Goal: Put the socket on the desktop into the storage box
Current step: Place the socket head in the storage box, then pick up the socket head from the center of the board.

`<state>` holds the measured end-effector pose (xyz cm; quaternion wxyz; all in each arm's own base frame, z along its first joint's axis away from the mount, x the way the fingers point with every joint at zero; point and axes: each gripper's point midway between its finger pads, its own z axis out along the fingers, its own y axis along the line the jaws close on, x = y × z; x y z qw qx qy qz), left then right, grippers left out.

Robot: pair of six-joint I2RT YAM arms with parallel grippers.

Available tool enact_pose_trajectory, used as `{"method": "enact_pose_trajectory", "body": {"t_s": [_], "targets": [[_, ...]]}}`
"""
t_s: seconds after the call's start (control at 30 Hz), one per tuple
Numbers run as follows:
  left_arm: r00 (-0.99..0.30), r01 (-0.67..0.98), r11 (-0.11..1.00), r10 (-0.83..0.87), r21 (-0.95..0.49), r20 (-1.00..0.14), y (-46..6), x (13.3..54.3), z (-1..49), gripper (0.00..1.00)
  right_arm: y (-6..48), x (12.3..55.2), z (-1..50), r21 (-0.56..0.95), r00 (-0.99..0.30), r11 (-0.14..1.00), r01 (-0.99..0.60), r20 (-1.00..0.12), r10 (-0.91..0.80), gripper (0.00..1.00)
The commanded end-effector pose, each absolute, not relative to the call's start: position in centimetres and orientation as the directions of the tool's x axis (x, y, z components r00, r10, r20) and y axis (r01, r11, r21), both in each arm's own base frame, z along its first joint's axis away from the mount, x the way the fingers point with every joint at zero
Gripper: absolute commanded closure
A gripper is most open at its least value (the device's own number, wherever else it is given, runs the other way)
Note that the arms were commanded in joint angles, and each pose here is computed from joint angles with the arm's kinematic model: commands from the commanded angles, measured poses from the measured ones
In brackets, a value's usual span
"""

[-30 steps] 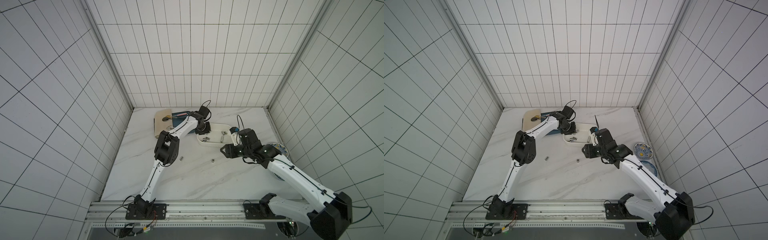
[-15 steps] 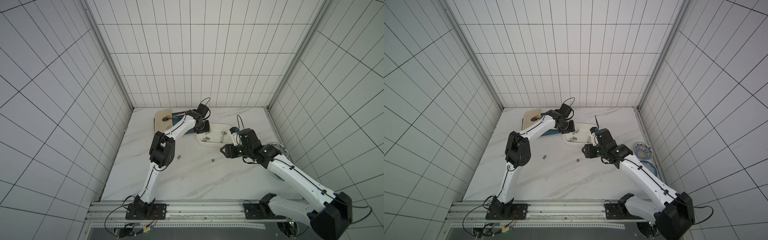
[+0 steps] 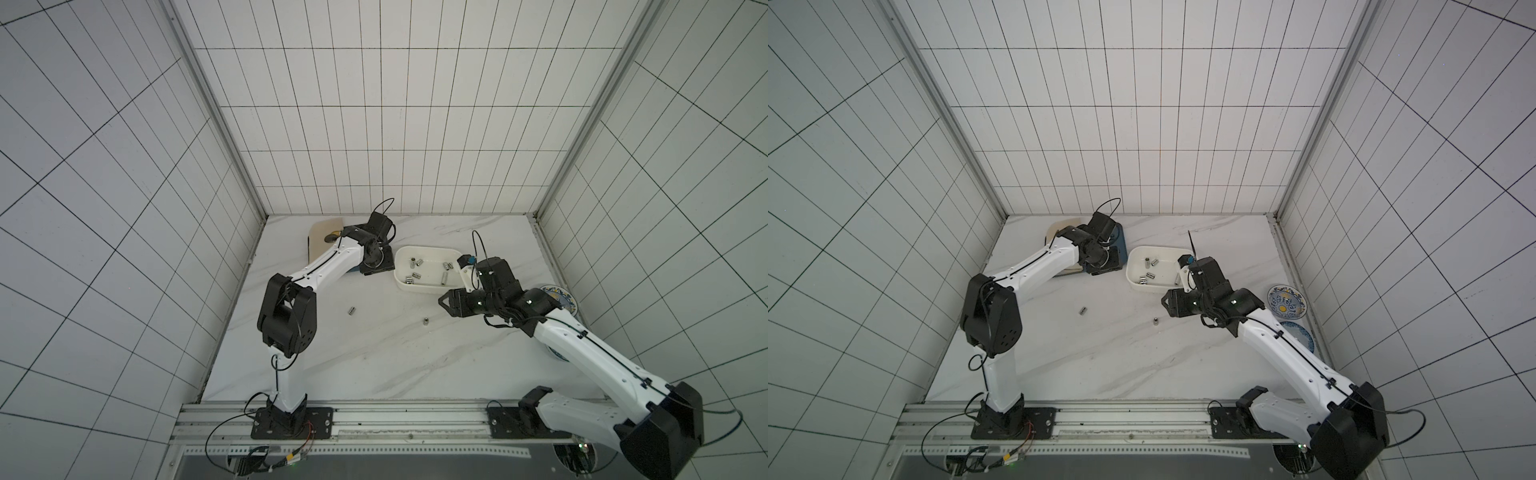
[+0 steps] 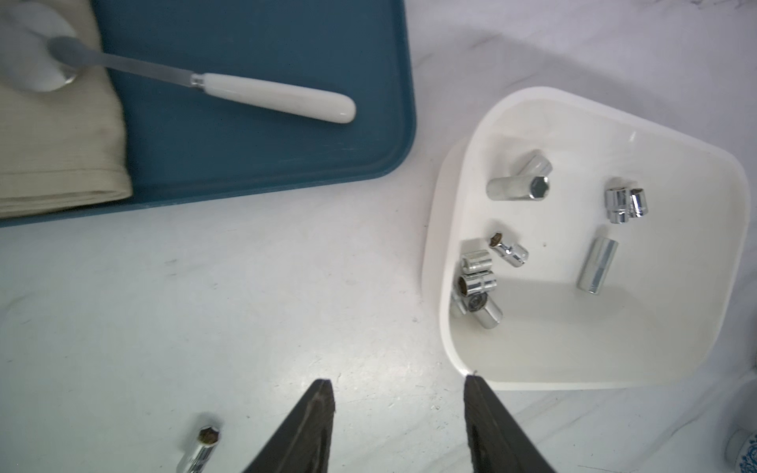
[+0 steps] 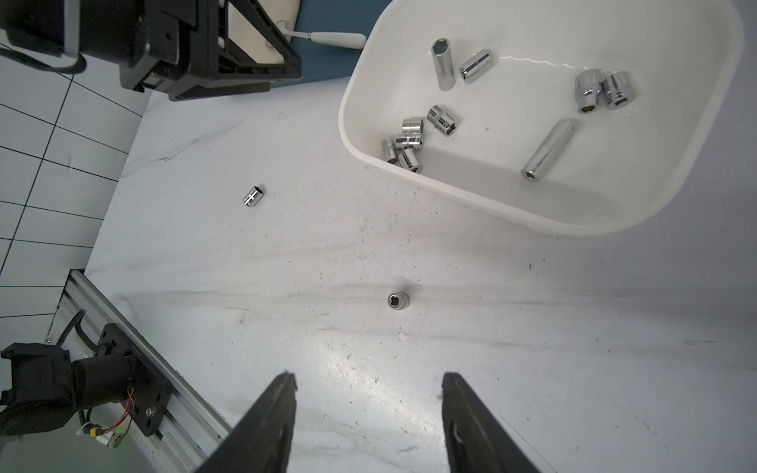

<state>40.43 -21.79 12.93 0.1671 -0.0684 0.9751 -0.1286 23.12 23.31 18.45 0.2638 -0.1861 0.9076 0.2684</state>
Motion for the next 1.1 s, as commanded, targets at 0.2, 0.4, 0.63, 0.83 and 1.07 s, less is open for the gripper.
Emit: {"method": "enact_pose_trajectory", "body": {"t_s": [0.2, 0.4, 0.63, 0.83, 1.07], "targets": [[-0.902, -0.179, 0.958, -0.251, -0.224, -0.351, -15.8, 39.3, 13.3, 0.46, 26.2, 22.7, 19.8, 0.392, -0.759, 0.737, -0.55, -0.604, -0.245, 0.4], [-0.899, -0.239, 0.948, -0.298, -0.21, -0.321, -13.1, 38.2, 11.6, 0.46, 27.2, 22.5, 19.7, 0.391, -0.752, 0.725, -0.567, -0.604, -0.262, 0.4], [-0.892, -0.32, 0.929, -0.362, -0.186, -0.273, -10.7, 37.7, 8.2, 0.46, 27.2, 22.5, 19.8, 0.387, -0.749, 0.725, -0.57, -0.608, -0.264, 0.4], [-0.894, -0.343, 0.927, -0.372, -0.154, -0.249, -10.1, 37.5, 6.0, 0.46, 26.9, 22.5, 19.7, 0.373, -0.746, 0.732, -0.57, -0.609, -0.271, 0.4], [-0.882, -0.39, 0.916, -0.4, -0.091, -0.25, -8.2, 37.6, 3.9, 0.46, 27.0, 22.4, 19.6, 0.373, -0.745, 0.728, -0.575, -0.607, -0.277, 0.4]]}}
